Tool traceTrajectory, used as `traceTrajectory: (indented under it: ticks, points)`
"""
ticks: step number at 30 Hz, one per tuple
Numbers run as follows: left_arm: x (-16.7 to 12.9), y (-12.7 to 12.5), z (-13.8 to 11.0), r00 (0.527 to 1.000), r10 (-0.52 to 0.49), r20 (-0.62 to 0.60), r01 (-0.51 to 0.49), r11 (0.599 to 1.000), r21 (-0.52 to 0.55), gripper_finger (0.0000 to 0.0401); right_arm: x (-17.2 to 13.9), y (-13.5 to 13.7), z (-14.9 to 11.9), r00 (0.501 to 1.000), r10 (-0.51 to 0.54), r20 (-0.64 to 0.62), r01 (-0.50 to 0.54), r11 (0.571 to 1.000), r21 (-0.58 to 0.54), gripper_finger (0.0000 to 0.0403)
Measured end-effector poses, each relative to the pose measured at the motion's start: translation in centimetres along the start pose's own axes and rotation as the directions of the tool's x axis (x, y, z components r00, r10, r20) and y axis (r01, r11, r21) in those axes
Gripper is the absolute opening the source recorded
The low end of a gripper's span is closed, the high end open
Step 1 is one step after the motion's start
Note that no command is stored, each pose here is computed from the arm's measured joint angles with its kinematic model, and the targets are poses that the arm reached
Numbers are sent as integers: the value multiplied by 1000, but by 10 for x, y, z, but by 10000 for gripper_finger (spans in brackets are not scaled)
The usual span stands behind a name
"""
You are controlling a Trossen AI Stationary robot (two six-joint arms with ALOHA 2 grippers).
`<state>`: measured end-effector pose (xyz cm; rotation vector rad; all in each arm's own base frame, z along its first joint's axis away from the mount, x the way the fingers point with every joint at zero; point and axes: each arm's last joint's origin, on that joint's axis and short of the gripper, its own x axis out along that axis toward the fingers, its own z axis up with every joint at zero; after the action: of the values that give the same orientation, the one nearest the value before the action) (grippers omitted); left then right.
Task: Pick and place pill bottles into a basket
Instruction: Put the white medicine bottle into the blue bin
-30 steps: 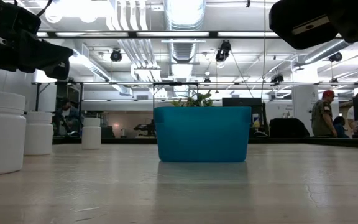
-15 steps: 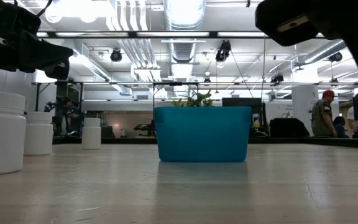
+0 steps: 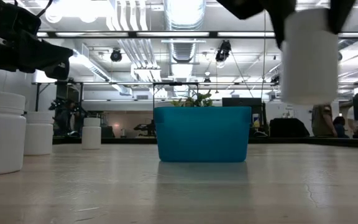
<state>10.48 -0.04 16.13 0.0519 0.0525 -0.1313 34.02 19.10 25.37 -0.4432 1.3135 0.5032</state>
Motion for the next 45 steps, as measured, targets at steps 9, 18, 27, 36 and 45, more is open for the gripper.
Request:
traceTrajectory:
  ticks: [9, 18, 27, 36, 45]
  points:
    - [1, 0, -1, 1000, 0, -6, 0, 1000, -1, 0, -28, -32, -1, 998, -52, 40, 53, 998, -19, 148]
    - [1, 0, 0, 1000, -1, -6, 1, 1000, -1, 0, -30, -80, -13, 996, -82, 29, 81, 996, 36, 148]
    - [1, 0, -1, 1000, -1, -6, 1, 1000, 0, 0, -24, -116, -30, 995, -96, -3, 96, 992, 81, 148]
    - [1, 0, -1, 1000, -1, -6, 1, 1000, 0, 0, -8, -136, -38, 992, -109, -56, 114, 990, 89, 148]
    - [1, 0, -1, 1000, -1, -7, 1, 1000, 0, 0, 25, -152, -38, 989, -84, -119, 94, 992, 88, 148]
